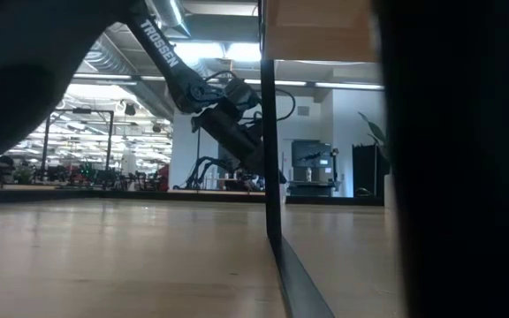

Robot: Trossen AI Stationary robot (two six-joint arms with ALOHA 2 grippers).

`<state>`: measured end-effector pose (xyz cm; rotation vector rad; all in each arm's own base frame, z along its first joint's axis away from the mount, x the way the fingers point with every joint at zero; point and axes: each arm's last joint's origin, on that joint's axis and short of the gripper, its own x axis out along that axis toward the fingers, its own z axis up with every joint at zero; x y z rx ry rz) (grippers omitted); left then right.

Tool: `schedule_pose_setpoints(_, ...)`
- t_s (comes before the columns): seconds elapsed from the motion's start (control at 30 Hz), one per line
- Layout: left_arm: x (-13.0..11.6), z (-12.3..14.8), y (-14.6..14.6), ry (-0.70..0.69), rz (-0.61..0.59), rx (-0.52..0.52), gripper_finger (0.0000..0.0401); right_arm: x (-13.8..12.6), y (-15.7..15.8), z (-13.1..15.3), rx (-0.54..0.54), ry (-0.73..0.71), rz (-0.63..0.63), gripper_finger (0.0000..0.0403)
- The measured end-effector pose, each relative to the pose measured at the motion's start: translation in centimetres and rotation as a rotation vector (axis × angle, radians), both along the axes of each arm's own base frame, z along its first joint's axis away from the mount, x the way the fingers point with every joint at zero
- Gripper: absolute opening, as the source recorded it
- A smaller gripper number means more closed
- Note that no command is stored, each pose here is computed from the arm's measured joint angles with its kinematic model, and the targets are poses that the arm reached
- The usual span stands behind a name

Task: Pick and place medicine bottles onto shelf by color
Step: Put the pink pill bottle on the shelf aligned with the other pink pill bottle

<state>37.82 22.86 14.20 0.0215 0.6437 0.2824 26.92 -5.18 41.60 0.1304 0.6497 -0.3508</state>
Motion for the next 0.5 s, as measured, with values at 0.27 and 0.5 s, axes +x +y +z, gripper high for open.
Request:
schedule_pose_setpoints(0.27, -0.05, -0.04, 0.04, 0.008, 0.011, 0.003, 0.0253, 0.01, 0.00, 0.00, 0.000, 0.000, 0.000, 0.0228)
schedule_pose_setpoints(0.5, -0.10, -0.06, 0.11, 0.009, 0.013, 0.002, 0.0218, 0.01, 0.00, 0.00, 0.000, 0.000, 0.000, 0.0228)
